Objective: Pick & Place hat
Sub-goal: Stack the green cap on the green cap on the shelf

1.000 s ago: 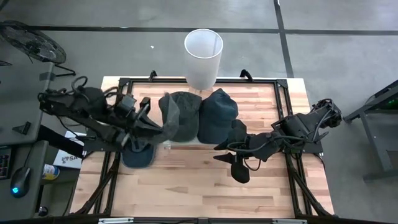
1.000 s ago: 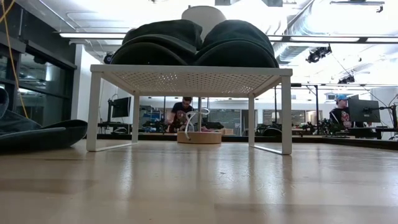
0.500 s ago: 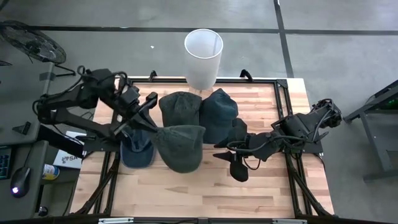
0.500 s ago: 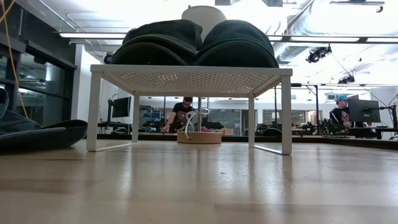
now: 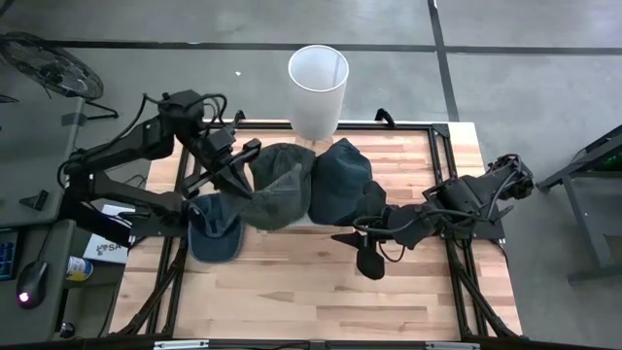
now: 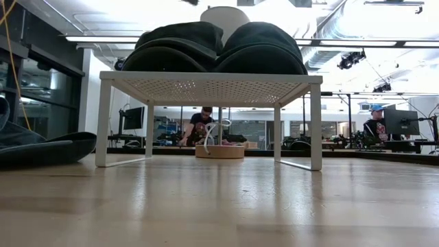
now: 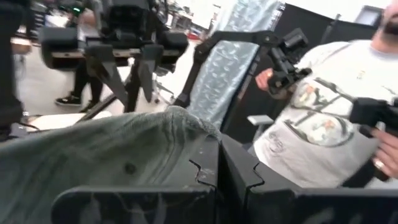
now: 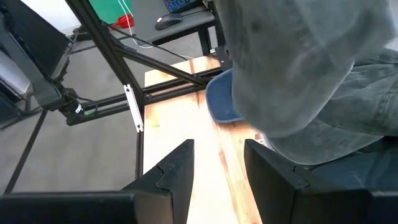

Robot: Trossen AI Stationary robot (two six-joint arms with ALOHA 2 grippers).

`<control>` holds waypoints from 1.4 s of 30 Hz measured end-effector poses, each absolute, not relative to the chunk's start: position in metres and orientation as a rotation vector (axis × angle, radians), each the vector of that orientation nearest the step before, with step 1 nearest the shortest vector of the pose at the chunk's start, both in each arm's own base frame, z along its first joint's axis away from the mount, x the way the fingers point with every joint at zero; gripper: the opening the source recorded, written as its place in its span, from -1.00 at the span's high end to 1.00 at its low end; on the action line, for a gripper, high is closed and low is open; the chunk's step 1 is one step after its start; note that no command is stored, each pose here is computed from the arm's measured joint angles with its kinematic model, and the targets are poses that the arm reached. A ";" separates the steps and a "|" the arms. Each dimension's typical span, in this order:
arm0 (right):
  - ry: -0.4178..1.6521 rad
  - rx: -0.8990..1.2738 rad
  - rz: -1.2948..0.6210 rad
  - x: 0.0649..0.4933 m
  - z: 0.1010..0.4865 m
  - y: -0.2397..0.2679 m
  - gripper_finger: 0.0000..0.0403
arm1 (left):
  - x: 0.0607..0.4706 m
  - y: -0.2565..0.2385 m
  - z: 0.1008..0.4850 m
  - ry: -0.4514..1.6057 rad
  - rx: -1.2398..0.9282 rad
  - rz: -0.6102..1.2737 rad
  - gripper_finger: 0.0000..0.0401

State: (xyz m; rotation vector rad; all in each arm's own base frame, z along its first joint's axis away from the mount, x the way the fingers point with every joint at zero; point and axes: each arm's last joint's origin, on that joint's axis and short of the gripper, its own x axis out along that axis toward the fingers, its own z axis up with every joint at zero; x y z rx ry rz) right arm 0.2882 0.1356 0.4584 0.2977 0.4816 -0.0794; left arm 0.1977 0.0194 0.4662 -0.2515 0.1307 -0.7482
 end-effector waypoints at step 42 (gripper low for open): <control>0.465 0.320 -0.129 0.289 0.459 0.132 0.34 | 0.218 0.082 0.445 0.121 -0.176 -0.829 1.00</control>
